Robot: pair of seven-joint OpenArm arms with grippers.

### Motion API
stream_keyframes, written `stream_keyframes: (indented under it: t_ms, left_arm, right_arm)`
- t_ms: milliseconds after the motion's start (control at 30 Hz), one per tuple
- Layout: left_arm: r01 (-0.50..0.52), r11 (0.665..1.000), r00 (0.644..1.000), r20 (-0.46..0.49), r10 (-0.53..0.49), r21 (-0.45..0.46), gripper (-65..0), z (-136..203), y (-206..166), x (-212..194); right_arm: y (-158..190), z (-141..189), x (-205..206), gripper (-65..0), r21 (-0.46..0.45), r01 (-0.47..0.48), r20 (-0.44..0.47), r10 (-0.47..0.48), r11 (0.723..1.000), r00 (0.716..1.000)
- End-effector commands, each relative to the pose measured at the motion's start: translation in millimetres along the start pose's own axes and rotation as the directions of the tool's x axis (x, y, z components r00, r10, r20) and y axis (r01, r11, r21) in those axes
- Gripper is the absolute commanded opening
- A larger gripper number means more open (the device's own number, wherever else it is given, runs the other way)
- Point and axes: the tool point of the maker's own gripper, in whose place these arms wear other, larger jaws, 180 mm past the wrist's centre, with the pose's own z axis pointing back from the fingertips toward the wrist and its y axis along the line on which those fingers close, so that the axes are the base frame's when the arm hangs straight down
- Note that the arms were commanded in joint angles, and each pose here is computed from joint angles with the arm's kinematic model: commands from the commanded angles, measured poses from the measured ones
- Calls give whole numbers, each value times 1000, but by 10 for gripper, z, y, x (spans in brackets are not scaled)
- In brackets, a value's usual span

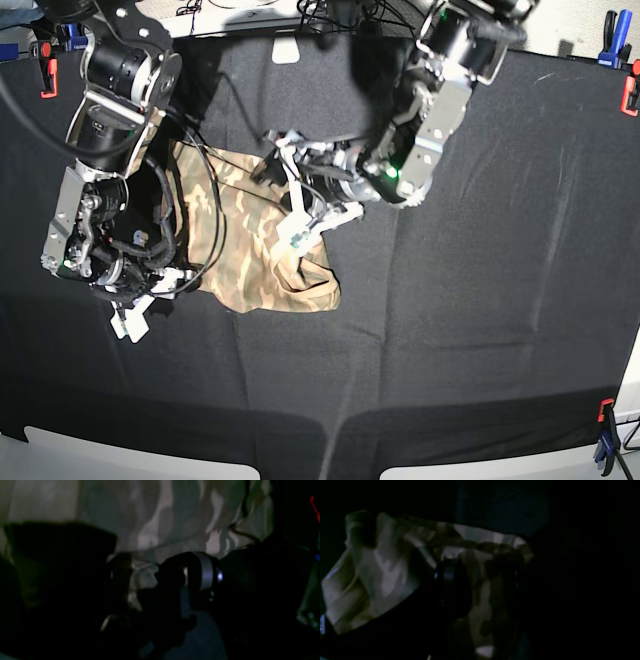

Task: Layout the t-shirt on the table in an organized manner, then fold the t-shirt properly
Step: 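Hold the bundle with both grippers and tuck its loose edges under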

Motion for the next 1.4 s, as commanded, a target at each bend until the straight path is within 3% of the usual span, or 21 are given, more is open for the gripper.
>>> stream_keyframes:
  t_ms: [0,200,467,833,1133,1367]
  left_arm:
    - [25,997,999,-32,-22,80,-315,39,223,-3]
    - [65,980,996,-72,-52,189,-315,244,729,18]
    - [119,961,992,-59,-108,251,-315,405,1046,297]
    - [155,903,988,-71,-138,401,-315,817,1681,511]
    - [158,890,985,-129,-113,428,-315,975,1872,346]
    - [154,891,984,-147,-100,426,-315,983,1875,319]
  right_arm:
    - [5,51,62,-396,7,-22,10,22,1000,1000]
    - [55,2,-197,-396,54,16,9,-17,998,1000]
    - [174,-39,-390,-396,114,61,-14,-59,992,998]
    - [669,-290,-786,-396,236,145,-51,-136,961,989]
    - [1224,-365,-1063,-396,301,4,-108,29,954,994]
    - [1212,-190,-621,-396,264,-84,22,81,961,996]
